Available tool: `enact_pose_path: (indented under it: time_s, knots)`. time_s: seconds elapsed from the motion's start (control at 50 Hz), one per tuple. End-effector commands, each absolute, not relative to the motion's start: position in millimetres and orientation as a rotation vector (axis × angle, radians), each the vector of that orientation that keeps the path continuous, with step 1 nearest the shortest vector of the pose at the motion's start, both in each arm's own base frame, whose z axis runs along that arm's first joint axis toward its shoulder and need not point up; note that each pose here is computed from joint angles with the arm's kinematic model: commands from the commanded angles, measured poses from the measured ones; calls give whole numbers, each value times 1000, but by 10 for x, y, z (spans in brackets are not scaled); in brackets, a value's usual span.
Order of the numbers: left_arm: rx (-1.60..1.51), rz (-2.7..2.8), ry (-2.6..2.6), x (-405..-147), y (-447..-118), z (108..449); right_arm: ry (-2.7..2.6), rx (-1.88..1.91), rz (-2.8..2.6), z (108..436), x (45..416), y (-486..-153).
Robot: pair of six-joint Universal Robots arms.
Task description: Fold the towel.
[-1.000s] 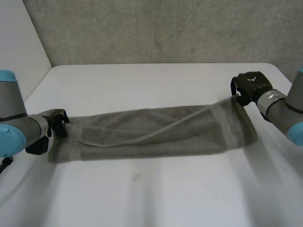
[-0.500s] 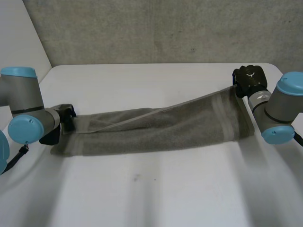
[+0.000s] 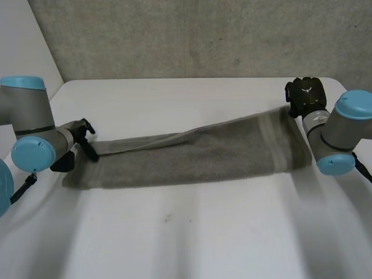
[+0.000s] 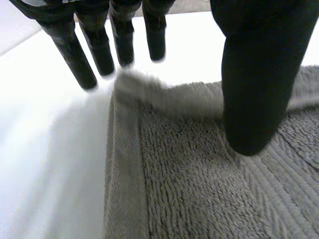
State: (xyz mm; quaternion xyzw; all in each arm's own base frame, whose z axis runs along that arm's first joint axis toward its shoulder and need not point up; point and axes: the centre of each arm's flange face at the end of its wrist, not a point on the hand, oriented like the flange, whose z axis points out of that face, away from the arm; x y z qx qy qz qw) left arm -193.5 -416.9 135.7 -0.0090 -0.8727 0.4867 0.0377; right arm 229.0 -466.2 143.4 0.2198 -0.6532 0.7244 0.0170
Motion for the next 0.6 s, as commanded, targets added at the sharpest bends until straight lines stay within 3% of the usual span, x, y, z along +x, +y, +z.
enact_pose_path:
  time_s: [0.02, 0.18, 0.28, 0.46, 0.6]
  knots:
    - [24, 1545, -2619, -1926, -4108, 1664, -1981, 674, 2299, 1850, 2309, -4635]
    - [48, 1631, -2542, -1865, -3848, 2168, -1862, 642, 2395, 2532, 2237, -4415]
    - [36, 1644, -2536, -1830, -3643, 2254, -1868, 651, 2379, 2683, 2181, -4202]
    - [18, 1633, -2541, -1787, -3278, 2124, -2096, 720, 2176, 2529, 2088, -3794]
    - [-25, 1644, -2483, -1833, -3152, 1994, -2310, 916, 1896, 2072, 1936, -3502]
